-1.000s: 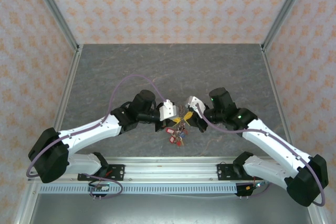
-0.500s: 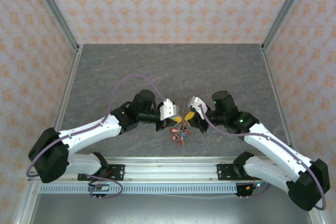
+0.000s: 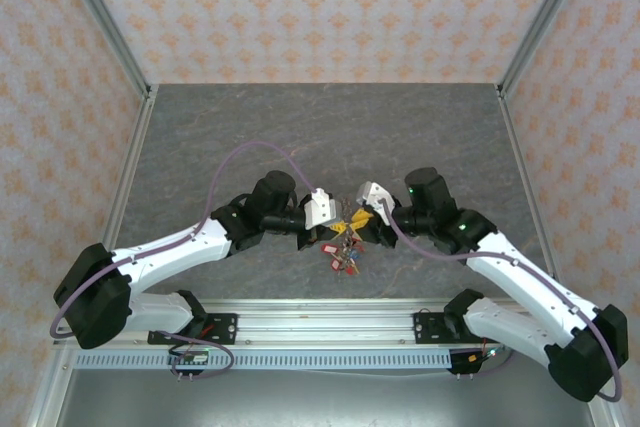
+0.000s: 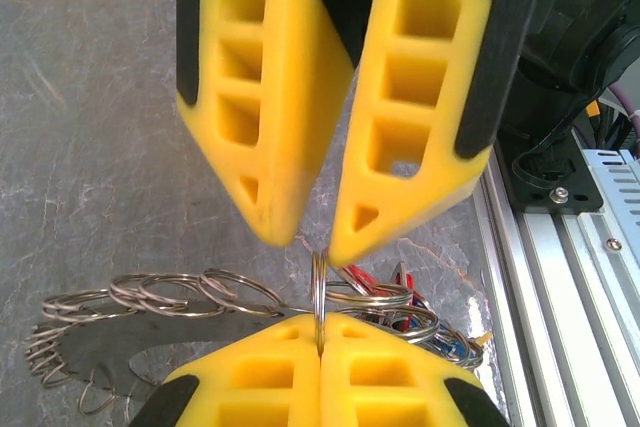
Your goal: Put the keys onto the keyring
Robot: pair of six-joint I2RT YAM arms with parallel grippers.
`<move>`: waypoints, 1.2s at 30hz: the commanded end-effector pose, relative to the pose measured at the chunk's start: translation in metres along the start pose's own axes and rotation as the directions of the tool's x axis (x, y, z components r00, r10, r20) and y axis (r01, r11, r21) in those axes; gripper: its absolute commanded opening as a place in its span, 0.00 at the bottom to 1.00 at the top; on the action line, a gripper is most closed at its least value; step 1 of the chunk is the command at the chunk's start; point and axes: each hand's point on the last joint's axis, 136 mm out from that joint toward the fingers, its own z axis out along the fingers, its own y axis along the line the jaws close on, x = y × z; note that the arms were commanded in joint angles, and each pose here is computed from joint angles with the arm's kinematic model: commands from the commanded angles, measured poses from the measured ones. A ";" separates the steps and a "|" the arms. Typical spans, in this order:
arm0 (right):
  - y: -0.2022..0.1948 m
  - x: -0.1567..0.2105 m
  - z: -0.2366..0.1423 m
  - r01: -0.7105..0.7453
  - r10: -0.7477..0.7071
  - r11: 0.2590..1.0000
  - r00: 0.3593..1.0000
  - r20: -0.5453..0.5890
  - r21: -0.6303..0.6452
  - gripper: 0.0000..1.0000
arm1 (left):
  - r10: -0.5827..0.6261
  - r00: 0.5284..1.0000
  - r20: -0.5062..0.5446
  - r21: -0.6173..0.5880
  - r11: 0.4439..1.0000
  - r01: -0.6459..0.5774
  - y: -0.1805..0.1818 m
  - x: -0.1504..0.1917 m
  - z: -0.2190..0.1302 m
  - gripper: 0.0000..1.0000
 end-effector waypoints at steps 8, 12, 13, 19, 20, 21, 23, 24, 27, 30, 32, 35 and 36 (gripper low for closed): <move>0.003 -0.019 0.002 0.067 -0.065 0.996 0.997 0.037 -0.054 0.10 | 0.058 0.995 0.082 -0.005 0.998 -0.058 0.002 -0.028 -0.007 0.00; 0.003 -0.022 -0.002 0.062 -0.060 0.997 0.998 0.027 -0.047 0.03 | 0.065 0.997 0.037 -0.003 0.998 -0.065 0.002 -0.022 -0.005 0.05; 0.003 -0.023 -0.003 0.058 -0.058 0.997 0.998 0.015 -0.046 0.02 | 0.070 0.997 0.021 -0.002 0.998 -0.070 0.003 -0.019 -0.005 0.08; 0.006 -0.023 -0.005 0.050 -0.054 0.997 0.996 -0.078 -0.051 0.01 | 0.094 0.994 -0.052 -0.013 0.995 -0.095 0.007 -0.010 -0.004 0.12; 0.006 -0.022 -0.004 0.052 -0.057 0.997 0.994 -0.094 -0.052 0.01 | 0.098 0.993 -0.060 -0.010 0.995 -0.099 0.007 -0.010 -0.004 0.12; 0.007 -0.021 -0.004 0.051 -0.057 0.997 0.992 -0.117 -0.055 0.01 | 0.101 0.992 -0.069 -0.006 0.995 -0.102 0.006 -0.009 -0.003 0.12; 0.006 -0.021 -0.003 0.054 -0.059 0.998 0.986 -0.157 -0.040 0.01 | 0.103 0.992 -0.075 -0.005 0.995 -0.104 0.006 -0.009 -0.002 0.12; 0.006 -0.021 -0.002 0.054 -0.059 0.998 0.983 -0.174 -0.036 0.01 | 0.104 0.992 -0.076 -0.008 0.994 -0.105 0.007 -0.010 -0.002 0.12; 0.005 -0.023 -0.001 0.061 -0.064 0.998 0.977 -0.202 -0.021 0.02 | 0.103 0.991 -0.080 -0.007 0.995 -0.104 0.007 -0.009 -0.001 0.11; 0.004 -0.025 -0.001 0.060 -0.060 0.998 0.978 -0.199 -0.007 0.04 | 0.100 0.992 -0.074 -0.014 0.995 -0.101 0.007 -0.010 -0.001 0.06; 0.004 -0.027 -0.002 0.065 -0.065 0.998 0.982 -0.179 -0.003 0.06 | 0.096 0.994 -0.060 -0.021 0.995 -0.097 0.007 -0.011 -0.002 0.00; 0.005 -0.027 -0.004 0.071 -0.067 0.997 0.989 -0.133 0.019 0.12 | 0.086 0.996 -0.016 -0.045 0.995 -0.087 0.008 -0.017 -0.004 0.00; 0.005 -0.024 -0.005 0.064 -0.060 0.998 0.991 -0.121 0.025 0.14 | 0.081 0.997 0.000 -0.050 0.995 -0.081 0.008 -0.019 -0.005 0.00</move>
